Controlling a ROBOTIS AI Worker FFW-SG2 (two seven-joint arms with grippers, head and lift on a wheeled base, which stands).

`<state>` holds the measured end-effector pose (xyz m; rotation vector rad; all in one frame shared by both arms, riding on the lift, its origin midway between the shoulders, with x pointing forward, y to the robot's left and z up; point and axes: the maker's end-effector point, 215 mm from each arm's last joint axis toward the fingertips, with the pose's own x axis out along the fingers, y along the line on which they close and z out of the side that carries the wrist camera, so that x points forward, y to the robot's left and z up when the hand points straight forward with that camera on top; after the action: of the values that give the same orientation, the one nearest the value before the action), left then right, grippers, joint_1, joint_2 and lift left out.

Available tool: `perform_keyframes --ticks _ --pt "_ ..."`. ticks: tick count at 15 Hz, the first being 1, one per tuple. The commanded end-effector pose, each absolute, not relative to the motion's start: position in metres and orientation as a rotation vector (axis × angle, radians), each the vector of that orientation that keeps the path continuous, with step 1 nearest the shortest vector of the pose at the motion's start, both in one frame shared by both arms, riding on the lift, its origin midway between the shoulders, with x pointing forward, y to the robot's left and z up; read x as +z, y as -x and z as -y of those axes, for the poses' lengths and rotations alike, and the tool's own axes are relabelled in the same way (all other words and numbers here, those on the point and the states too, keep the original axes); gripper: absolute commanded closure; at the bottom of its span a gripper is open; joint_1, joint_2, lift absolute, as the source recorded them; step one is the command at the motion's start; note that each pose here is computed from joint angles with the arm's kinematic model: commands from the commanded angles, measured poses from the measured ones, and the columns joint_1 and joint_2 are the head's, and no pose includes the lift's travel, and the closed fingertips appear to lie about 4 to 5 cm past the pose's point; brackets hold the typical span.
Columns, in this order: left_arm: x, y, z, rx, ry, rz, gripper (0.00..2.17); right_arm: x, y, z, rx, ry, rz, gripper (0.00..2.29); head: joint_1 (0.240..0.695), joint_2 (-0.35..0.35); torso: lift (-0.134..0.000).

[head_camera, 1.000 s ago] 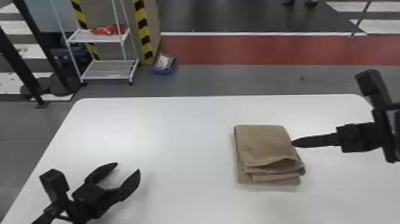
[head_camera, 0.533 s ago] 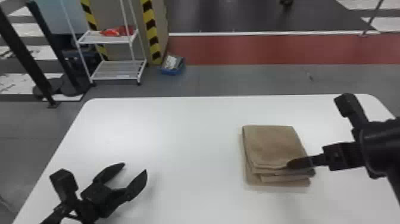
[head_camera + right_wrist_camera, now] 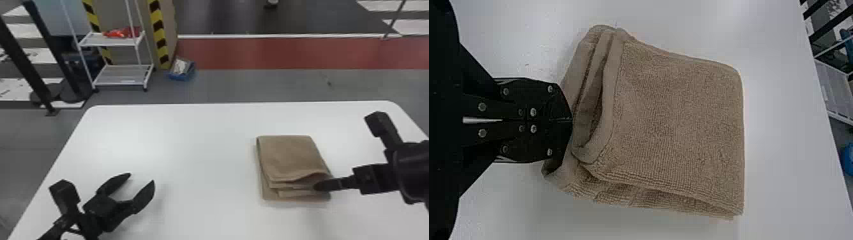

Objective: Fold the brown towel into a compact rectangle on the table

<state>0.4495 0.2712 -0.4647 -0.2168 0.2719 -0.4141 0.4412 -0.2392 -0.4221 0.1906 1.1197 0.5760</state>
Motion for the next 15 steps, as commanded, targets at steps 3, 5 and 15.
perform_keyframes --ticks 3,5,15 --pt "-0.464 -0.451 -0.269 -0.416 0.218 -0.27 0.07 -0.36 -0.474 0.238 0.6 -0.29 -0.945 2.12 0.695 0.036 -0.124" --pt "-0.464 -0.451 -0.268 -0.418 0.218 -0.27 0.07 -0.374 -0.48 0.228 0.607 -0.344 -0.983 2.12 0.695 0.036 -0.124" --pt "-0.462 -0.452 -0.27 -0.417 0.217 -0.266 0.07 -0.445 -0.442 0.22 0.581 -0.354 -1.17 2.12 0.695 0.078 -0.124"
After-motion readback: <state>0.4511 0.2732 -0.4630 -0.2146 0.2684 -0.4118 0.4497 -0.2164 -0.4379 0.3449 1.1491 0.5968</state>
